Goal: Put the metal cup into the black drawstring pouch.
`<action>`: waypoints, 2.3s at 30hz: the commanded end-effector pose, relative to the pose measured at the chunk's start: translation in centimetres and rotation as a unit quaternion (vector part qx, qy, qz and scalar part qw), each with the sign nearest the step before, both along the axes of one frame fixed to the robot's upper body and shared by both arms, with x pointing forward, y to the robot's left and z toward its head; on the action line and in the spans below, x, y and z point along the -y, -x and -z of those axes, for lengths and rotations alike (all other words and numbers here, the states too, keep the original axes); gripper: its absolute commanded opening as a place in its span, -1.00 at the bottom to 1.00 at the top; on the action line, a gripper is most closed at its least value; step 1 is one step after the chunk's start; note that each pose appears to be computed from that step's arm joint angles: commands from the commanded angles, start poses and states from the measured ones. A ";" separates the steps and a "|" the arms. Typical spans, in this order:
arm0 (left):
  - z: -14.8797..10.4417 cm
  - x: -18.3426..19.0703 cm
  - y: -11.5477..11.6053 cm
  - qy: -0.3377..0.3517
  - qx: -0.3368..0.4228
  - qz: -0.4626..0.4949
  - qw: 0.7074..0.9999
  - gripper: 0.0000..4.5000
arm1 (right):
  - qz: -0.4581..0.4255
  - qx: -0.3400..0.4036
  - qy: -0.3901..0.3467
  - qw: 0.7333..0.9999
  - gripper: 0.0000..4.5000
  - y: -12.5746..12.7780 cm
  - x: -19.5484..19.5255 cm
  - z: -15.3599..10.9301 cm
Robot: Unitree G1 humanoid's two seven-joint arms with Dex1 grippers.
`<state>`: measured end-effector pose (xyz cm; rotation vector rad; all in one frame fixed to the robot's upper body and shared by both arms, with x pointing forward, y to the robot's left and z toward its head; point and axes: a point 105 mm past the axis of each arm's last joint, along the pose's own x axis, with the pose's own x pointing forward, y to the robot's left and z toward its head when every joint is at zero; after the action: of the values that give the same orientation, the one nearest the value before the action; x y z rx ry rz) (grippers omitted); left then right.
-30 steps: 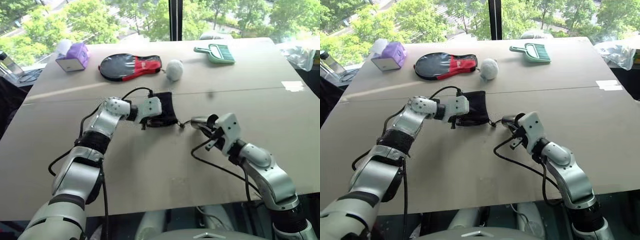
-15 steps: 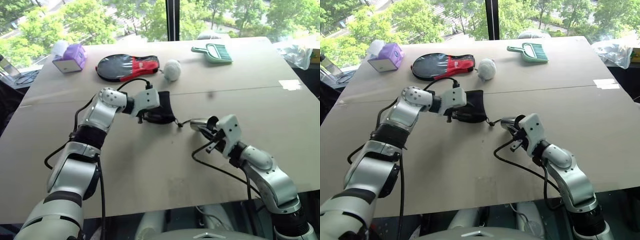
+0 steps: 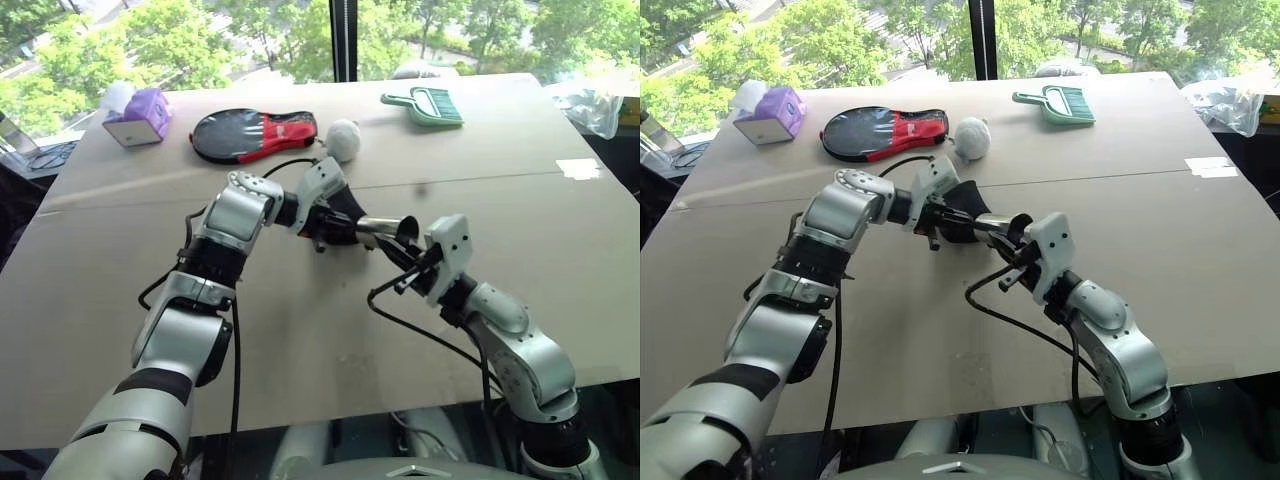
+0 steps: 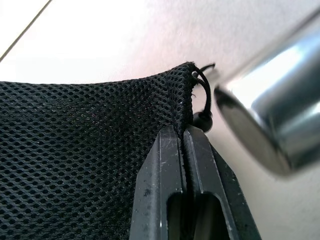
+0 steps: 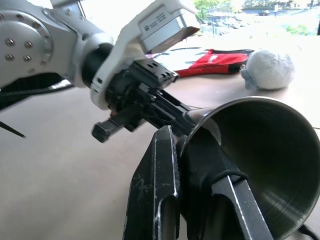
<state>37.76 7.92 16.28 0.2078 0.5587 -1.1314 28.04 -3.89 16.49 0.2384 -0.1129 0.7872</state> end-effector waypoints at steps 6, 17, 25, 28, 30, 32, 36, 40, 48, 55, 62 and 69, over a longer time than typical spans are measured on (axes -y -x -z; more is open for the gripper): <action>-3.1 0.9 0.5 0.101 -0.085 -0.059 0.989 -0.97 | 0.024 -0.034 -0.132 0.990 -1.00 -0.9 1.4 -0.8; -2.5 1.6 1.1 0.150 -0.154 -0.121 0.969 -0.97 | 0.040 -0.124 -0.252 0.959 -1.00 -2.5 2.2 2.1; -1.3 2.1 1.9 0.137 -0.151 -0.123 0.971 -0.97 | 0.034 -0.111 -0.138 0.984 -1.00 -2.6 0.6 4.1; -1.5 2.2 1.7 0.138 -0.140 -0.122 0.973 -0.97 | 0.023 -0.076 -0.149 0.986 -1.00 -2.7 0.4 2.6; -1.7 2.0 1.6 0.136 -0.126 -0.119 0.975 -0.97 | 0.017 -0.089 -0.196 0.976 -1.00 -2.9 0.6 2.0; -1.8 1.7 1.5 0.129 -0.100 -0.112 0.980 -0.97 | 0.001 -0.094 -0.163 0.982 -1.00 -2.9 -0.3 2.8; -1.8 1.7 1.4 0.125 -0.083 -0.104 0.983 -0.97 | -0.019 -0.075 -0.089 0.993 -1.00 -2.9 -1.7 3.8; -2.0 2.0 1.5 0.130 -0.067 -0.094 0.985 -0.97 | -0.042 -0.044 -0.013 0.998 -1.00 -2.9 -2.5 4.6; -3.9 3.0 3.4 0.163 -0.061 -0.036 0.984 -0.97 | -0.040 -0.030 -0.006 0.999 -1.00 -4.6 -2.2 4.3; -3.4 3.1 3.7 0.134 -0.023 -0.021 0.990 -0.97 | -0.054 0.074 0.099 0.991 -1.00 -4.5 -3.6 3.1; -3.5 3.4 3.8 0.147 -0.025 -0.023 0.989 -0.97 | -0.102 0.177 0.178 0.963 -1.00 -3.9 -5.0 1.5; -5.3 4.1 5.0 0.174 -0.033 0.000 0.984 -0.97 | -0.113 0.190 0.172 0.960 -1.00 -5.2 -5.5 -0.3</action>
<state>33.89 4.97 19.71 -0.1539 0.4706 -1.1346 33.19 1.13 14.82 -0.3285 -0.2626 1.0567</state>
